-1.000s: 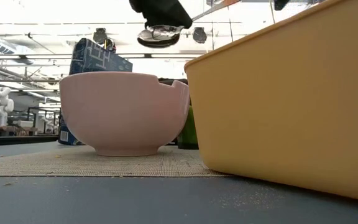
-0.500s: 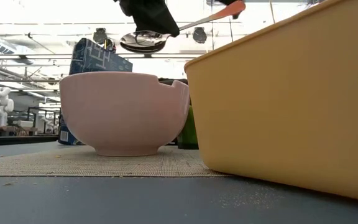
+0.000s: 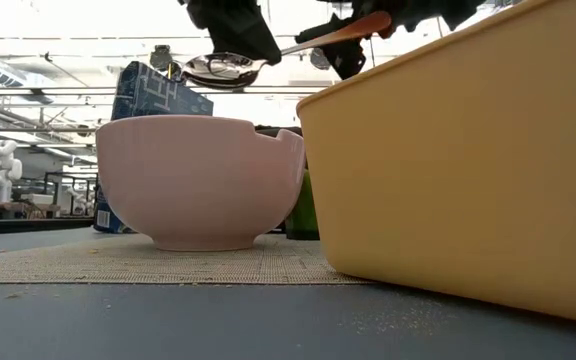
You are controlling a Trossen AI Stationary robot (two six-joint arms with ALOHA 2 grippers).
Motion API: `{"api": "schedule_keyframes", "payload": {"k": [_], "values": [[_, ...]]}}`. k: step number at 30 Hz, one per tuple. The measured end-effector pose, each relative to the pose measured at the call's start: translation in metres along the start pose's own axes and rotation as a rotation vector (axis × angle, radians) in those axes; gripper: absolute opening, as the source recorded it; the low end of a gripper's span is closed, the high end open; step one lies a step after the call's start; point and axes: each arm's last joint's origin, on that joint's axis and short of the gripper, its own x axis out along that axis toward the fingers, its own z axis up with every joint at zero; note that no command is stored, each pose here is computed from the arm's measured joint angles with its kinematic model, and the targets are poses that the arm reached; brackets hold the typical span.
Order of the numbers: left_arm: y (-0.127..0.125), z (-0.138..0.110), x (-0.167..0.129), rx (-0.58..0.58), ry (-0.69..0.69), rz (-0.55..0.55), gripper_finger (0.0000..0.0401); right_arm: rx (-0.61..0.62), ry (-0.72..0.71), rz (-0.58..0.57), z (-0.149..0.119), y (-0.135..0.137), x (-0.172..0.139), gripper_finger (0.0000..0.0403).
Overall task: Arrange a breakfast setting
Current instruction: Put the orange spoon to the right of the pink plate
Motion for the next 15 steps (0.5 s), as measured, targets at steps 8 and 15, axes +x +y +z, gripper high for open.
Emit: {"api": "schedule_keyframes", "payload": {"k": [8, 15], "values": [[-0.0001, 0.0003, 0.0000, 0.001, -0.003, -0.001, 0.0007, 0.011, 0.036, -0.006, -0.0054, -0.0025, 0.0051, 0.0217], [0.0011, 0.0012, -0.0001, 0.000, -0.011, 0.000, 0.0007, 0.019, 0.073, -0.003, -0.0097, 0.0005, 0.0062, 0.0217]]}}
